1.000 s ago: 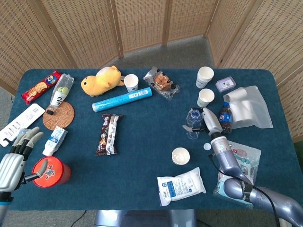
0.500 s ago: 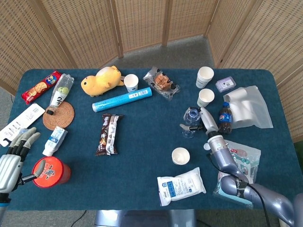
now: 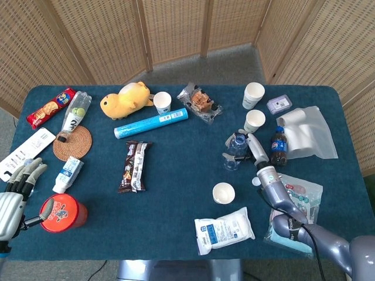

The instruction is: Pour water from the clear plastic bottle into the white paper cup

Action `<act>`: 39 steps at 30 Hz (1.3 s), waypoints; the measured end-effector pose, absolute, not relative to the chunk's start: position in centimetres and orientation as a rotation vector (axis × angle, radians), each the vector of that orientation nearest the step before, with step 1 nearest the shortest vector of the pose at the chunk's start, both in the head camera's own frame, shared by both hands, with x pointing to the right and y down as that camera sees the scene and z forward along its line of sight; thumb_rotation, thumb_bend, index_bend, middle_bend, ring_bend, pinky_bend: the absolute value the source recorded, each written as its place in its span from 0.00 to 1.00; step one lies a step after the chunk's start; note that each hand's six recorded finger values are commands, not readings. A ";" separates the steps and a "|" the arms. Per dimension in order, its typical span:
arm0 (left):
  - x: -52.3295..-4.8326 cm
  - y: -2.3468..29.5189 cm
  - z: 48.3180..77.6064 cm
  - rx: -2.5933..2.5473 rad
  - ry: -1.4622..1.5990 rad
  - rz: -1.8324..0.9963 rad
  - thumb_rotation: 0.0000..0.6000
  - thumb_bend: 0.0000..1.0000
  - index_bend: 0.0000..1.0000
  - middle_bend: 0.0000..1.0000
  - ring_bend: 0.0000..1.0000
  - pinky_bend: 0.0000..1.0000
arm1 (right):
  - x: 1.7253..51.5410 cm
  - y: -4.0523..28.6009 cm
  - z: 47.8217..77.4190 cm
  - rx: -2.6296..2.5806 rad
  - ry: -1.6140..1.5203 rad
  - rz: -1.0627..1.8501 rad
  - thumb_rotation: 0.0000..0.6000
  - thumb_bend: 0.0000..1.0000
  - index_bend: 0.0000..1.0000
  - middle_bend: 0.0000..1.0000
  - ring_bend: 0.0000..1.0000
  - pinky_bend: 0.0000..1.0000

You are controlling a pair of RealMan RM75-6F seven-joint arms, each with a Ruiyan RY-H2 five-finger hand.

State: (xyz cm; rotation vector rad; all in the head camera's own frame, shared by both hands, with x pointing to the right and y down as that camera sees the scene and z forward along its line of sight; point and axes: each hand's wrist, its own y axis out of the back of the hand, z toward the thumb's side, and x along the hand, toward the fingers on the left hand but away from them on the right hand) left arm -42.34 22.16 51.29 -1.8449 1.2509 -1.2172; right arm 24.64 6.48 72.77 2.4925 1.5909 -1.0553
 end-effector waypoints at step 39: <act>-41.5 22.1 50.8 -1.852 1.243 -1.177 0.38 0.46 0.07 0.05 0.00 0.00 | 27.2 7.4 71.6 2.549 1.533 -0.983 1.00 0.24 0.31 0.29 0.13 0.00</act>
